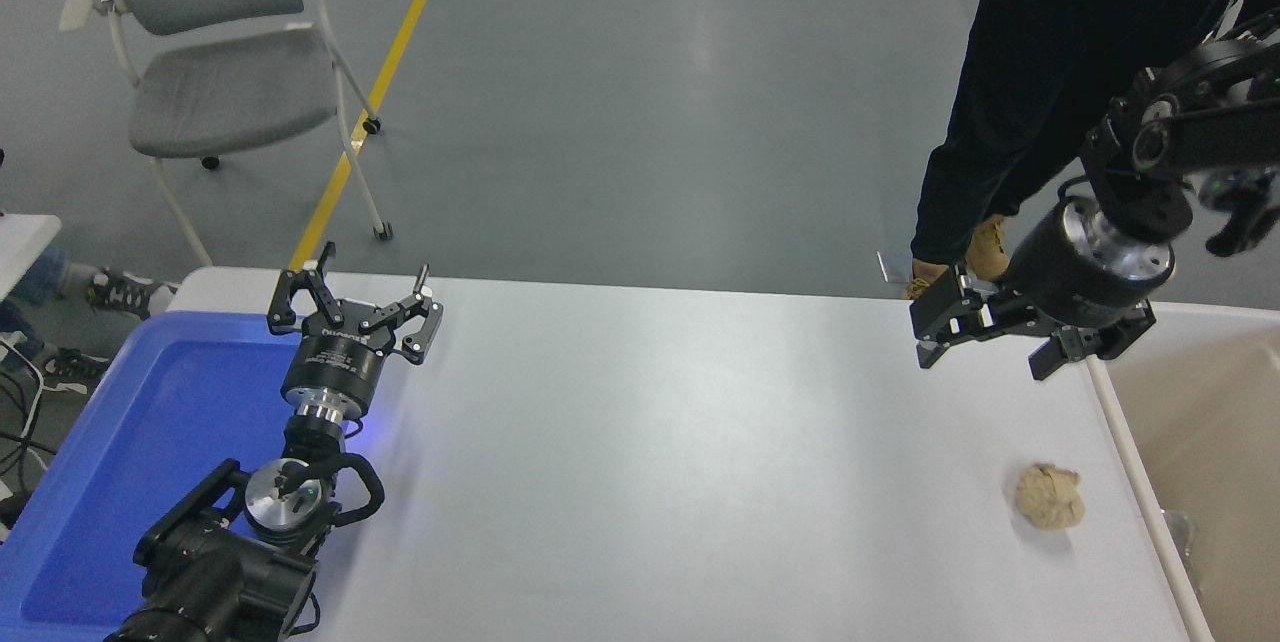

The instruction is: Pick up paper ball place in dustbin

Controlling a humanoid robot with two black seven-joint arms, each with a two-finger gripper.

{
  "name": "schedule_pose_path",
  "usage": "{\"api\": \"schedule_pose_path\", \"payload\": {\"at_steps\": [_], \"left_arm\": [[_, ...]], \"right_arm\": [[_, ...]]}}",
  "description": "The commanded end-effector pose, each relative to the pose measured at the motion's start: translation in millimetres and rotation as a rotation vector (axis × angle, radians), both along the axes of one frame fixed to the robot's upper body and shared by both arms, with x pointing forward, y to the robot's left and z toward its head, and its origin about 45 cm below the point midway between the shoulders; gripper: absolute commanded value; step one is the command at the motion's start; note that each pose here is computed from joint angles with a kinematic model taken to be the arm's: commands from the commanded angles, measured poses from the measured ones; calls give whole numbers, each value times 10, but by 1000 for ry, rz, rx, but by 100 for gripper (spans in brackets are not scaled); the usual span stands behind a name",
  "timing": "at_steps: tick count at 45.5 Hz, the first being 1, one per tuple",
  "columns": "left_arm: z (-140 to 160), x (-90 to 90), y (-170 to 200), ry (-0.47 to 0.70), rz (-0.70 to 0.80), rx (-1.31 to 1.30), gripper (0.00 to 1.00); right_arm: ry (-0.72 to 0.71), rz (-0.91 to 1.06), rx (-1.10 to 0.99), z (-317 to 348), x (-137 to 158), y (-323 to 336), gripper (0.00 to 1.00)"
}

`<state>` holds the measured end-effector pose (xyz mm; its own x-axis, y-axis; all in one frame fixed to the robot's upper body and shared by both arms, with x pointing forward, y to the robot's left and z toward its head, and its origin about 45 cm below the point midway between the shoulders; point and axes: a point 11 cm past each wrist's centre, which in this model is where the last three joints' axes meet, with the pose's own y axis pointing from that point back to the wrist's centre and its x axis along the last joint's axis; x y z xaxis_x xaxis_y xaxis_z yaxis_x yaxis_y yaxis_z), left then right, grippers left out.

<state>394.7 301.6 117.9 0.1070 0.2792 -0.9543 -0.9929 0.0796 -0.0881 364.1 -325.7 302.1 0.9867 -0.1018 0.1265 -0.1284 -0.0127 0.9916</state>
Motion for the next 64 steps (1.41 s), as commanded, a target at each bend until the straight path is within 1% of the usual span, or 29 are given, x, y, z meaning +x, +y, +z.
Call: {"api": "schedule_pose_path", "payload": {"at_steps": [1,6,9,15,19,23,31,37,46,52,64], "left_arm": [[0,0,0,0,0,0,99],[-1,0,-2,0,-1,0,99],[-1,0,-2,0,-1,0,99],[0,0,0,0,0,0,99],[-1,0,-2,0,-1,0,99],[-1,0,-2,0,-1,0,99],[-1,0,-2,0,-1,0,99],[-1,0,-2,0,-1,0,99],[-1,0,-2,0,-1,0,99],[-1,0,-1,0,0,-1,99],[0,0,1,0,1,-1,99]], "right_arm": [[-31,-6,-98,-400,61,-732,100],[-38,26,-135,-654,16,-931,100],[-26,39,-140,-882,-66,-977,100],[-32,11,-169,-1191,-166,-1151,100],[-12,-6,-192,-1400,-294,-1277,100],[7,1,-186,-1529,-358,-1239,100],[-33,-9,-144,-1821,-461,-1141,100],[-60,1,-112,-1984,-479,-985,100],[-92,13,-110,-2116,-501,-922,100],[-136,-4,-132,-2257,-498,-967,100],[-142,-12,-161,-2332,-524,-1057,100]]}}
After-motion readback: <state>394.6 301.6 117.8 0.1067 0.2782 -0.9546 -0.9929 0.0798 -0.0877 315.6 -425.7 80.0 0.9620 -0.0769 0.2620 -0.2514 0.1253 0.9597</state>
